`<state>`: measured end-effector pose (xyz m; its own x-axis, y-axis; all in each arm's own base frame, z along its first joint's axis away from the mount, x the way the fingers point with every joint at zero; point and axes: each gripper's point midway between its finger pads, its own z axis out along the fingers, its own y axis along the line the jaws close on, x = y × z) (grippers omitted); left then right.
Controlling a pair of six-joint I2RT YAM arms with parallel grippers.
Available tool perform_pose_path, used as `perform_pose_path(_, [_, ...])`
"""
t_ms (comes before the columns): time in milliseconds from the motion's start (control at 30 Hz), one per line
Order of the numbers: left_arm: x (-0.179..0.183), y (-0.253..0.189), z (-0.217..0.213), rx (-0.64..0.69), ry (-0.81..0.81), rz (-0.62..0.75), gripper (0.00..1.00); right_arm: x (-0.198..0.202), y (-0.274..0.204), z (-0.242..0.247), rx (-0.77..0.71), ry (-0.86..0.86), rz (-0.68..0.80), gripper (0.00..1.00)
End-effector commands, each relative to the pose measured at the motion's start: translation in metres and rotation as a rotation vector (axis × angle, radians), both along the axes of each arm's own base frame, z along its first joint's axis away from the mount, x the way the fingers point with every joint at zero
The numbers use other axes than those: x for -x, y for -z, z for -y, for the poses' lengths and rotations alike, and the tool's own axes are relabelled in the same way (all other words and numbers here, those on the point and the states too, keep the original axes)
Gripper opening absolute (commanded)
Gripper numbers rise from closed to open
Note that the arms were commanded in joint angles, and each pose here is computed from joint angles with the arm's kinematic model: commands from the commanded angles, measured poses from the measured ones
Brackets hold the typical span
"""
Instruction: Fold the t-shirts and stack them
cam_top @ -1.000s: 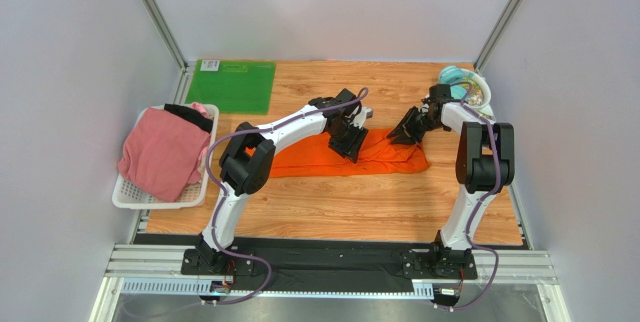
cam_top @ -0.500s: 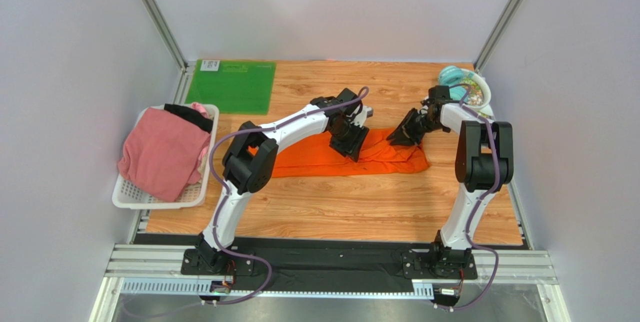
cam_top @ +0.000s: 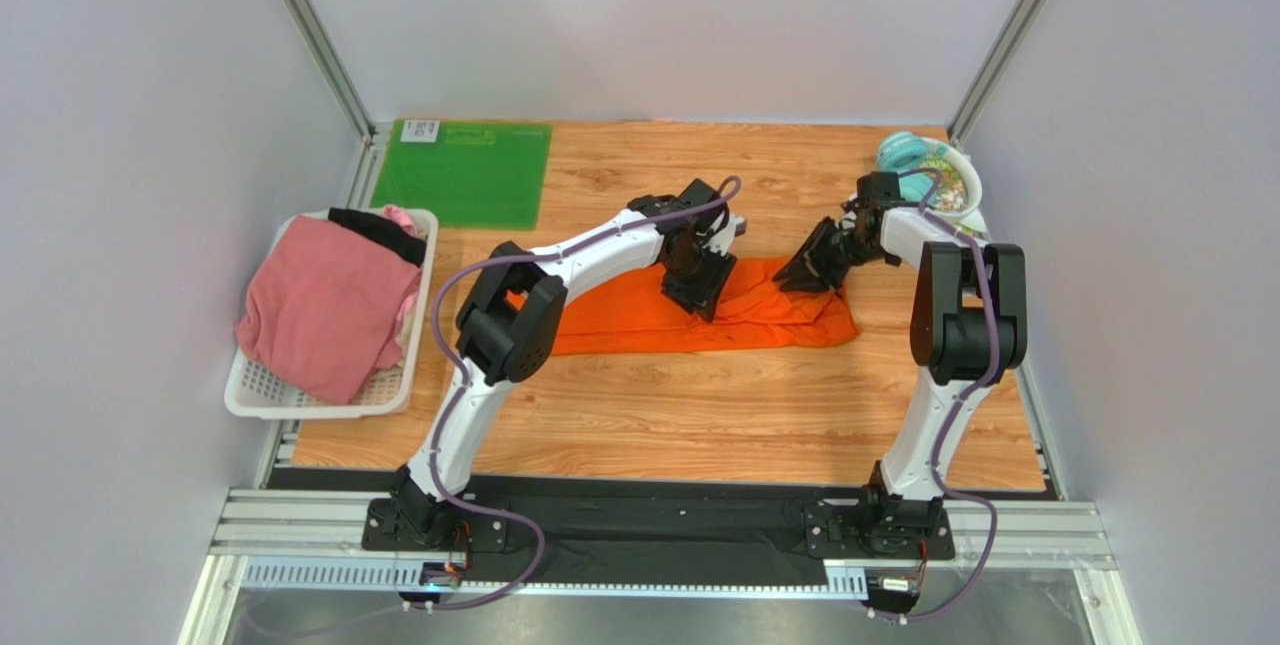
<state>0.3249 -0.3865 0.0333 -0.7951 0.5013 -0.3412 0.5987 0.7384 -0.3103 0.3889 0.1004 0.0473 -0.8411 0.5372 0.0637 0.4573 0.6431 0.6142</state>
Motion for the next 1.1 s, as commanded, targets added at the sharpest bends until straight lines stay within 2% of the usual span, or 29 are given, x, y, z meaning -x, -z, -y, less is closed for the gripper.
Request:
perform_pose_path(0, [-0.015, -0.02, 0.014, 0.04, -0.019, 0.06, 0.48, -0.006, -0.005, -0.002, -0.019, 0.007, 0.03, 0.28])
perform_pose_path(400, [-0.011, -0.023, 0.013, 0.046, -0.007, 0.057, 0.4, -0.005, -0.005, -0.002, -0.018, 0.003, 0.031, 0.27])
perform_pose_path(833, [0.003, -0.041, 0.011, 0.088, -0.011, 0.024, 0.38, -0.006, -0.005, -0.001, -0.013, 0.005, 0.032, 0.26])
perform_pose_path(1067, [0.005, -0.052, 0.013, 0.12, -0.014, 0.029, 0.25, -0.006, -0.002, -0.001, -0.013, 0.004, 0.027, 0.26])
